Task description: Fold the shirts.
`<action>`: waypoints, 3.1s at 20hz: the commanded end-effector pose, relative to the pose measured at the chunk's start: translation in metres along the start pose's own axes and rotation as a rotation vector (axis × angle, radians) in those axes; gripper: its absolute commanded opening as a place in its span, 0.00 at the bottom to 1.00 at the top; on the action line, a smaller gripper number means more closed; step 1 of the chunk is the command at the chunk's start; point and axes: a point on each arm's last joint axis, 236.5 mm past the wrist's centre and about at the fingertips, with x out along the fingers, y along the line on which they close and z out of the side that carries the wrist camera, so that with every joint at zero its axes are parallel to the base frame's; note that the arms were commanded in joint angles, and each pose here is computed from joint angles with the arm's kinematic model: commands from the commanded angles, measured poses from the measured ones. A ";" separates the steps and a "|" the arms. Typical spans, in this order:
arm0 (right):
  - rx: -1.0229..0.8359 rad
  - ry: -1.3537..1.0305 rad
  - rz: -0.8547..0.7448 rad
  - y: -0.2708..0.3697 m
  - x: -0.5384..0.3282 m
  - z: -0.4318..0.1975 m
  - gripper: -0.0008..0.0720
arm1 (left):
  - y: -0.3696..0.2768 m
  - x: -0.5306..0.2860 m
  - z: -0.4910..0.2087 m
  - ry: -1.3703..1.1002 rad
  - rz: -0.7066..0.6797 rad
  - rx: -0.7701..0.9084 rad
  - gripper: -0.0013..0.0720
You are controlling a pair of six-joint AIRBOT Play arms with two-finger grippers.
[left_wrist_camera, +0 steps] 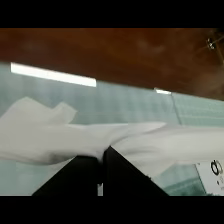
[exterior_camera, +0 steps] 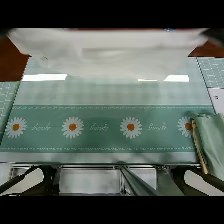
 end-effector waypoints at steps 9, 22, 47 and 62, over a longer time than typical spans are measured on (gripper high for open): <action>-0.372 -0.347 -0.287 0.134 -0.216 0.014 0.05 | -0.188 -0.225 0.033 -0.480 0.420 0.546 0.05; -0.187 -0.011 -0.276 0.091 -0.173 -0.075 0.05 | -0.048 -0.197 -0.042 -0.091 0.749 0.414 0.05; 0.356 0.458 -0.154 -0.201 0.225 -0.174 0.05 | 0.255 0.200 -0.224 0.640 0.712 -0.174 0.05; 0.358 0.901 -0.171 -0.188 0.176 -0.296 0.05 | 0.224 0.115 -0.320 1.164 0.578 -0.194 0.05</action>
